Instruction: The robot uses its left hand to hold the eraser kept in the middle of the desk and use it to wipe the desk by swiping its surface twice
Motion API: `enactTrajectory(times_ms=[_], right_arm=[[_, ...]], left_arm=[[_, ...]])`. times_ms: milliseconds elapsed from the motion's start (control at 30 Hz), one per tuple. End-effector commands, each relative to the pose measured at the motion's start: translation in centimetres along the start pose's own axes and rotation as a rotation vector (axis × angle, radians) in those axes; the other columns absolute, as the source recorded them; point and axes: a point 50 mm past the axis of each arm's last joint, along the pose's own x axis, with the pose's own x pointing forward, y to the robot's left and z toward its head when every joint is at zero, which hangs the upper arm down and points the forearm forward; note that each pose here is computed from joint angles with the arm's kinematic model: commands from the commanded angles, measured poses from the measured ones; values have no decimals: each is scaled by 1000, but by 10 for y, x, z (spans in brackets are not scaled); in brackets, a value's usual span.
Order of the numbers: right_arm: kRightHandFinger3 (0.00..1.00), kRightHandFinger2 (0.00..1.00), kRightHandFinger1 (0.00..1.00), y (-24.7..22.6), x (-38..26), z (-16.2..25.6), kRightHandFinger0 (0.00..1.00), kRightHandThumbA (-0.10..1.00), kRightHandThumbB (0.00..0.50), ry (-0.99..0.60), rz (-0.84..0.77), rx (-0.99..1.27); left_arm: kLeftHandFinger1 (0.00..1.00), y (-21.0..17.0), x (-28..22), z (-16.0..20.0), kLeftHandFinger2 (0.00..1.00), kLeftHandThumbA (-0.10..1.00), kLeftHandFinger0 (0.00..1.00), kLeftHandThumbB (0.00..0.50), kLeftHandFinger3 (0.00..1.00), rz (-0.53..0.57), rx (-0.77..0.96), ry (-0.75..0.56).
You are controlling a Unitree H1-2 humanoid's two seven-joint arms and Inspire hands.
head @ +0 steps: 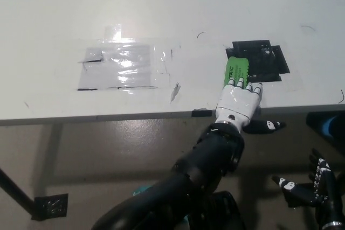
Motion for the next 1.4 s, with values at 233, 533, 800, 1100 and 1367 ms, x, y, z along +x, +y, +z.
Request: enactTrajectory(times_ms=[233,533,800,1100,1367], right_arm=[[1000,1000,1000,-2,-1,22,1000,1000,43,-91,-70,50],[1000,1000,1000,-9,-4,16,1000,979,28,-74,-80,71],[1000,1000,1000,-13,-5,16,1000,982,3,-83,-87,55],[1000,1000,1000,-19,-6,14,1000,976,23,-72,-87,67],[1000,1000,1000,-20,-6,13,1000,995,22,-74,-99,71]], left_arm=[[1000,-105,-39,-22,1000,1000,1000,429,1000,-448,-239,38],[1000,-129,-58,-91,1000,1000,1000,422,1000,-450,-441,209],[1000,-136,-72,-131,1000,1000,1000,410,1000,-418,-412,269],[1000,-154,-100,-196,1000,1000,1000,448,1000,-427,-337,395],[1000,-177,-132,-229,1000,1000,1000,487,1000,-450,-305,464]])
